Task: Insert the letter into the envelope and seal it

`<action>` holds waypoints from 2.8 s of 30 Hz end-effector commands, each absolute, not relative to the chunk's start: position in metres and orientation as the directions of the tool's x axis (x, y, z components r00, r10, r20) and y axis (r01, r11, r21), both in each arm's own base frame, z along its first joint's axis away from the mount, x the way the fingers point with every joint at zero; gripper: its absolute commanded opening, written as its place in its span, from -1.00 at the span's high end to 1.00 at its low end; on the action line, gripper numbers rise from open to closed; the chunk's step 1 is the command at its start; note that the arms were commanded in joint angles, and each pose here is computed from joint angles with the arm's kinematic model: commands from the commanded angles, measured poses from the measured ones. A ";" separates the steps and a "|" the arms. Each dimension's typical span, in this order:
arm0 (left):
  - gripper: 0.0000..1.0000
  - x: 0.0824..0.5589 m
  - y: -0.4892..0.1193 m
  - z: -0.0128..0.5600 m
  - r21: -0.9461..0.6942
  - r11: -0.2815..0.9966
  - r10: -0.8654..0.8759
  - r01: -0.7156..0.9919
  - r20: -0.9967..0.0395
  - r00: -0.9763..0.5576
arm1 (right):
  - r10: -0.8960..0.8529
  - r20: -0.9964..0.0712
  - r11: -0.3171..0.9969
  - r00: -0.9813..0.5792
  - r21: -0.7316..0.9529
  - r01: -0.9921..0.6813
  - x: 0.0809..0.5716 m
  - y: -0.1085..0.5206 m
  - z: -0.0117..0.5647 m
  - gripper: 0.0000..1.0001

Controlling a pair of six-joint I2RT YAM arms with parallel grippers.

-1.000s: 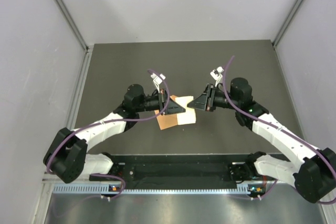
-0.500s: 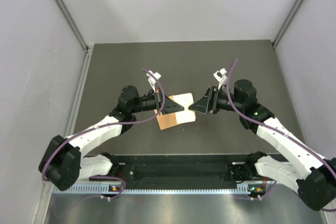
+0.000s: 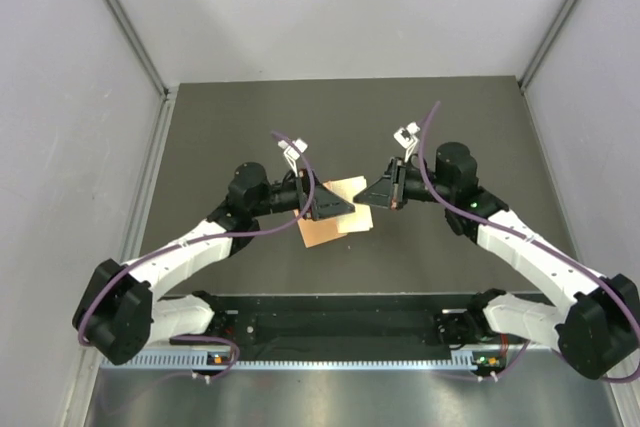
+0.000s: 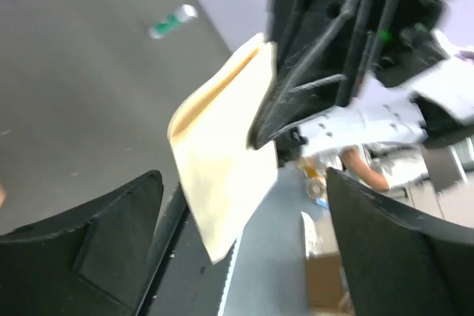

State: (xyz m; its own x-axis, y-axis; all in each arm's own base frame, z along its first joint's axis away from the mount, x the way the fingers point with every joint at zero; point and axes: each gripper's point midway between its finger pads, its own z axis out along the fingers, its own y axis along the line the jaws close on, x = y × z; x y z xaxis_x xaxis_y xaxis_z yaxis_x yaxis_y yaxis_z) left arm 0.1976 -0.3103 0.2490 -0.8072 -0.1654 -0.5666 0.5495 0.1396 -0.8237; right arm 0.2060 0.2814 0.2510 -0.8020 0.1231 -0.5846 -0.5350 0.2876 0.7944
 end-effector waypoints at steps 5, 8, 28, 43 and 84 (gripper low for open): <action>-0.98 0.261 -0.204 0.153 -0.671 0.740 -0.408 0.047 -0.504 -0.761 | 0.129 -0.637 0.552 -0.760 0.683 -0.478 0.249 0.268 0.226 1.00; -0.98 0.259 -0.178 0.127 -0.611 0.786 -0.452 -0.097 -0.461 -0.763 | 0.089 -0.624 0.557 -0.776 0.677 -0.481 0.262 0.279 0.215 1.00; 0.01 0.299 -0.188 0.040 -0.492 0.841 -0.405 -0.223 -0.300 -0.864 | -0.075 -0.675 0.602 -0.734 0.556 -0.573 0.349 0.322 0.133 1.00; 0.54 0.296 -0.195 0.013 -0.477 0.832 -0.414 -0.283 -0.196 -0.889 | -0.133 -0.625 0.656 -0.769 0.526 -0.541 0.339 0.308 0.070 1.00; 0.34 0.252 -0.198 0.024 -0.349 0.877 -0.431 -0.331 -0.263 -0.863 | 0.017 -0.547 0.728 -0.837 0.581 -0.364 0.294 0.280 0.036 1.00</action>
